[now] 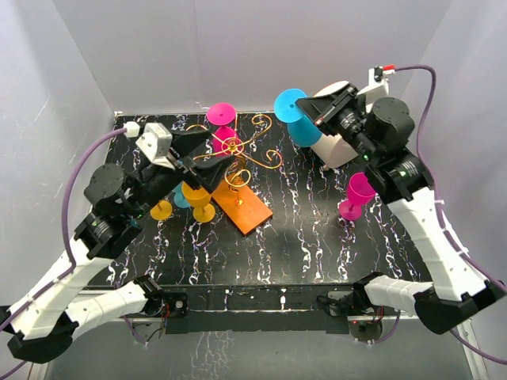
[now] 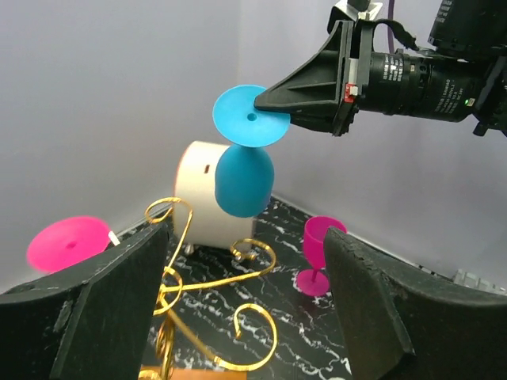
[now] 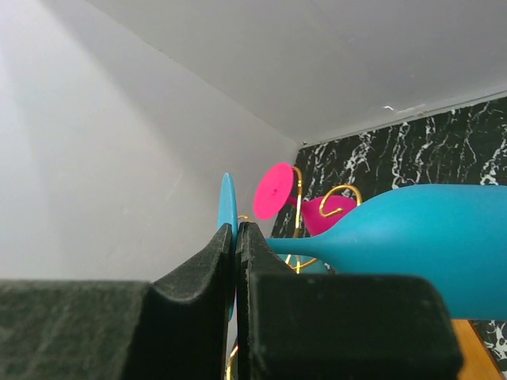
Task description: Place the wine glass upside down on the wine glass rack
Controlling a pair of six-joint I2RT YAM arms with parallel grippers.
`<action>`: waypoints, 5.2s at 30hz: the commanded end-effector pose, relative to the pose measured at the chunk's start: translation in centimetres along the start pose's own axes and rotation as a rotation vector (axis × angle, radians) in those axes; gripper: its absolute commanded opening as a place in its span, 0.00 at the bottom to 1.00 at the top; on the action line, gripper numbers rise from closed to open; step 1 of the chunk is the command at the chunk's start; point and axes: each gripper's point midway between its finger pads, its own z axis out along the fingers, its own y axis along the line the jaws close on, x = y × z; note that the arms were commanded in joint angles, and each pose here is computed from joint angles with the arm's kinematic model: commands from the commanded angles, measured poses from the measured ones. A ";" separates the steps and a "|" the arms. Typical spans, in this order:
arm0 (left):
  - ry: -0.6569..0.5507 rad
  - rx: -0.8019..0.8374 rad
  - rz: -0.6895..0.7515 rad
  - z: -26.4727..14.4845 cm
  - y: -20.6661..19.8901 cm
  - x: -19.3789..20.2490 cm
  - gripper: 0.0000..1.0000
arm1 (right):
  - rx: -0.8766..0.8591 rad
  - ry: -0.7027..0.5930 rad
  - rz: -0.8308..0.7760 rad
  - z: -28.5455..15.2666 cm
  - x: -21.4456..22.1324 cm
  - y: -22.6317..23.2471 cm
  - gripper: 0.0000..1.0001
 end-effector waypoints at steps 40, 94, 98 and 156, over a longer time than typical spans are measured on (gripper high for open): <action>0.119 -0.333 -0.027 -7.7 5.1 3.9 0.80 | -0.163 0.337 0.026 12.5 8.1 -2.1 0.00; 0.115 -0.365 0.029 -7.8 5.8 2.8 0.81 | 0.005 0.148 -0.023 11.2 4.9 -4.6 0.00; 0.119 -0.366 0.030 -7.7 5.9 2.9 0.81 | -0.003 0.182 -0.019 12.0 5.7 -4.9 0.00; 0.127 -0.307 0.054 -5.8 5.2 3.2 0.82 | 1.040 0.010 -0.492 -10.9 1.3 -24.2 0.59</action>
